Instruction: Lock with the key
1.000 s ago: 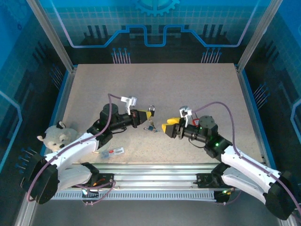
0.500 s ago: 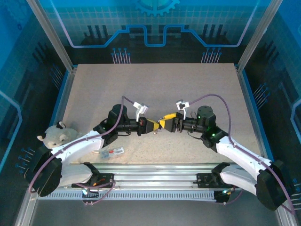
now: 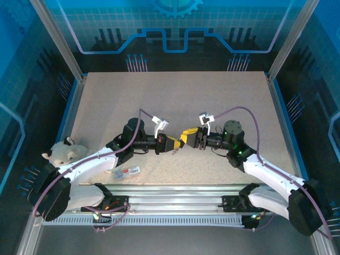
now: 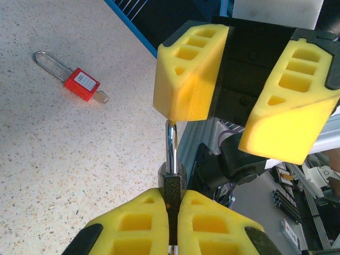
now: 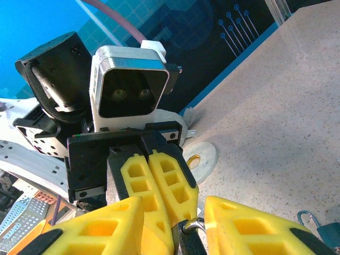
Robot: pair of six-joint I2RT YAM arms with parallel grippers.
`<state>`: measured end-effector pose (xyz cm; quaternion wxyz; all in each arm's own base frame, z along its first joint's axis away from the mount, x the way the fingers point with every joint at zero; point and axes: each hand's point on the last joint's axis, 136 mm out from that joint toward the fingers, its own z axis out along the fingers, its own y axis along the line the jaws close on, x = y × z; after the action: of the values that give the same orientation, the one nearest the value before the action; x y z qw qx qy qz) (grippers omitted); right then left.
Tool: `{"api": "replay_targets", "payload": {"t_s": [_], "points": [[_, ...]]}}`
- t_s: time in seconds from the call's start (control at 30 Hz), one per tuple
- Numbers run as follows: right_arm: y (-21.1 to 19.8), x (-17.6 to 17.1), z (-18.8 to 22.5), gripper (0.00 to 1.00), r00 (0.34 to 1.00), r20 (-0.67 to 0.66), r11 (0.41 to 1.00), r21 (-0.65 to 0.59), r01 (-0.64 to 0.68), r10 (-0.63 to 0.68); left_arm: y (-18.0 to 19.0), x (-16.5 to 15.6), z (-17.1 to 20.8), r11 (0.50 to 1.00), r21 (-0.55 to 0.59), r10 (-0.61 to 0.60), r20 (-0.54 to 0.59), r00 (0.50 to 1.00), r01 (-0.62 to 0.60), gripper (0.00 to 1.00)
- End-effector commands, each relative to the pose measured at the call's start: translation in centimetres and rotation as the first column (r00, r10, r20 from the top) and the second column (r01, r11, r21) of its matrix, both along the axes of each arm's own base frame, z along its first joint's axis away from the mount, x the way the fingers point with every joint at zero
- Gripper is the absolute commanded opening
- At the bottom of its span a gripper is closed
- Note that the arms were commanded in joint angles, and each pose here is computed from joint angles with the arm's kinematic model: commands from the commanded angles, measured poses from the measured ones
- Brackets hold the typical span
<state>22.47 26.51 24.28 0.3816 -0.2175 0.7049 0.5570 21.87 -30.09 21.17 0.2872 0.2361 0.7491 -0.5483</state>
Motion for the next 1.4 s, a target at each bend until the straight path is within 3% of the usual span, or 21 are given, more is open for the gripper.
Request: {"api": "replay_targets", "payload": {"t_s": [0.0,0.2,0.6,1.1,1.23,1.37], "points": [[0.2,-0.7,-0.7,0.35,1.000,-0.010,1.000,0.002,-0.027,0.027,-0.5,-0.4,3.1,0.997,-0.068,-0.035,0.090,0.995,0.041,0.00],[-0.1,-0.5,-1.2,0.44,1.000,-0.007,1.000,-0.014,-0.006,0.005,-0.5,-0.7,3.6,0.994,-0.090,-0.048,0.099,0.994,0.057,0.00],[-1.2,0.3,-1.4,0.49,0.996,0.015,0.995,-0.048,0.088,-0.087,-0.4,-1.1,4.2,0.992,-0.104,-0.061,0.106,0.992,0.072,0.00],[0.1,-1.1,-0.3,0.15,0.999,0.013,0.998,0.048,-0.033,0.032,-0.6,-0.9,4.1,0.992,-0.100,-0.064,0.097,0.993,0.074,0.00],[-0.1,-1.2,-0.4,0.00,1.000,0.019,0.999,0.038,-0.022,0.021,-0.6,-0.8,4.1,0.992,-0.103,-0.063,0.097,0.993,0.073,0.00],[0.2,-2.0,-1.1,0.00,0.999,0.017,0.999,0.019,-0.036,0.036,-0.4,-0.4,4.5,0.993,-0.112,-0.031,0.118,0.993,0.044,0.00]]}}
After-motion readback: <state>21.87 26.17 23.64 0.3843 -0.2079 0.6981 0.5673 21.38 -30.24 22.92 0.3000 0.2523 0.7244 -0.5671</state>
